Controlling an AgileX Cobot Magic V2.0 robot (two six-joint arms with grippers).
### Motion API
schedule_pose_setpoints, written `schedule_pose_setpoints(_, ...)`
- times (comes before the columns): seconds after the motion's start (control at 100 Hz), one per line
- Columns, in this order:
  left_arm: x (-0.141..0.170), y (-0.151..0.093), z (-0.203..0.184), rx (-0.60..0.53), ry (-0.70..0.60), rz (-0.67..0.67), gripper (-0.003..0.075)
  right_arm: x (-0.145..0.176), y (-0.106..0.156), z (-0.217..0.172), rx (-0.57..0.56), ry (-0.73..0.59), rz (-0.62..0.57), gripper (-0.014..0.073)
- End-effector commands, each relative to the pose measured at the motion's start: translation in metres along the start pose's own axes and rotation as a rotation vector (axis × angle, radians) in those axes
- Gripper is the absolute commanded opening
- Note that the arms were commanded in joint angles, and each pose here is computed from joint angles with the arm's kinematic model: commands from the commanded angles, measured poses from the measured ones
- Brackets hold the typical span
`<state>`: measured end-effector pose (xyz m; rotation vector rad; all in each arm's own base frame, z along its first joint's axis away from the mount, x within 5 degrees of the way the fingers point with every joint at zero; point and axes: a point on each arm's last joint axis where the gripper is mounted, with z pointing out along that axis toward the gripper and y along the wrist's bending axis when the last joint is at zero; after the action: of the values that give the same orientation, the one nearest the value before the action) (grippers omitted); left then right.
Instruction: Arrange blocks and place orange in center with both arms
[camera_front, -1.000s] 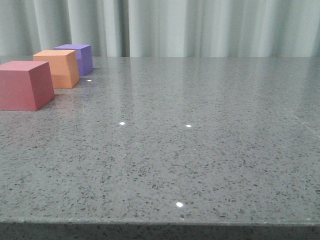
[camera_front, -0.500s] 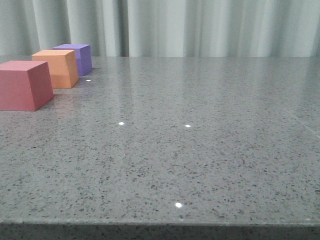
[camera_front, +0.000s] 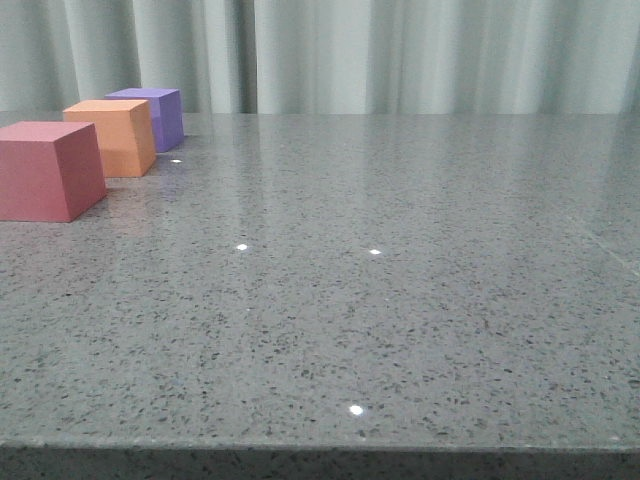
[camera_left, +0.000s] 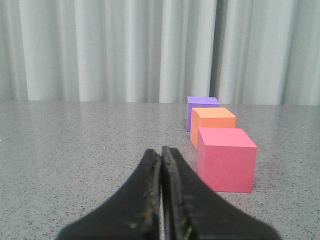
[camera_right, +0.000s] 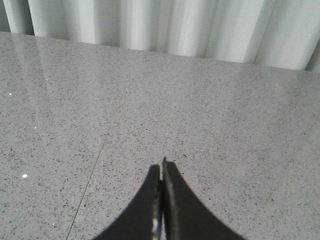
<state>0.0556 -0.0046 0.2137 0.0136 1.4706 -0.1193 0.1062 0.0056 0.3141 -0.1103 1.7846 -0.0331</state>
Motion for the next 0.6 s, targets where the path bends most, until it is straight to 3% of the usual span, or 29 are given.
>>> schedule_pose_setpoints(0.0,0.0047,-0.0007,-0.0023,0.02,-0.076,-0.009,-0.002,-0.0152,-0.0002,-0.0007,-0.004,-0.092,-0.015,-0.0069)
schedule_pose_setpoints(0.59,0.0047,-0.0007,-0.0023,0.02,-0.076,-0.009,-0.002,-0.0155,0.0002,-0.0076,-0.012,-0.133,0.008,-0.0069)
